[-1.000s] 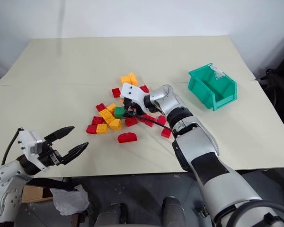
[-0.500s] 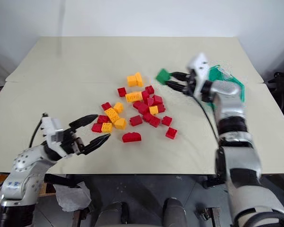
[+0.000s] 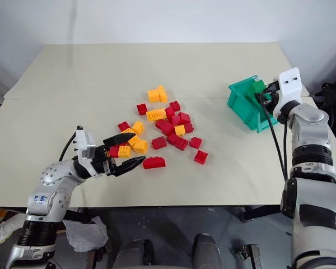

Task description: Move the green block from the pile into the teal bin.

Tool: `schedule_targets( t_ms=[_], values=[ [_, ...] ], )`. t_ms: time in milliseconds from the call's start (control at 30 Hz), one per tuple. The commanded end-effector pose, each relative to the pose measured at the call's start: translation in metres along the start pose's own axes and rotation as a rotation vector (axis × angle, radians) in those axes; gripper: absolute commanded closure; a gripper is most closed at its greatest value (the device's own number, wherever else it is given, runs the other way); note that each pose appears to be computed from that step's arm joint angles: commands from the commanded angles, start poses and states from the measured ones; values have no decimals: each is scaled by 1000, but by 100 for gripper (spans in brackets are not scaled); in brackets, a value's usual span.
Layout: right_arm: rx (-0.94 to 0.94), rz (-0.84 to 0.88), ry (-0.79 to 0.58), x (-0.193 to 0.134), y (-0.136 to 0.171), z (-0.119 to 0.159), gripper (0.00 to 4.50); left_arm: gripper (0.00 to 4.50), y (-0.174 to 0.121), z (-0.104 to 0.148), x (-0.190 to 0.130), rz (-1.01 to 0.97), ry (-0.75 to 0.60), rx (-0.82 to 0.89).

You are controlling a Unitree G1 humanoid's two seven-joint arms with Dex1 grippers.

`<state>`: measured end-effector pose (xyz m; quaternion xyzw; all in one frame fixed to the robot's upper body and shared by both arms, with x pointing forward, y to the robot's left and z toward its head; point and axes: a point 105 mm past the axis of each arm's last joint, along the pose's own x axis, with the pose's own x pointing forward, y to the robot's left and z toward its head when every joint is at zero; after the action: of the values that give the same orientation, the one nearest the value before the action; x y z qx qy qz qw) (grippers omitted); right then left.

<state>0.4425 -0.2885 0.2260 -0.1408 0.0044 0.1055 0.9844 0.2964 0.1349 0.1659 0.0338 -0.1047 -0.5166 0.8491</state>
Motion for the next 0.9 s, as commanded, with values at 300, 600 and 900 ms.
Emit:
schedule_targets(
  t_ms=[300, 600, 900],
  values=[
    [-143, 179, -331, -29, 7, 57, 1, 0, 9, 6, -22, 65, 14, 56],
    [-76, 780, -415, -127, 122, 26, 1, 0, 30, 3, -83, 211, 181, 230],
    [-199, 856, -186, -168, 130, -56, 1, 0, 26, -9, -111, 272, 243, 191]
  ],
)
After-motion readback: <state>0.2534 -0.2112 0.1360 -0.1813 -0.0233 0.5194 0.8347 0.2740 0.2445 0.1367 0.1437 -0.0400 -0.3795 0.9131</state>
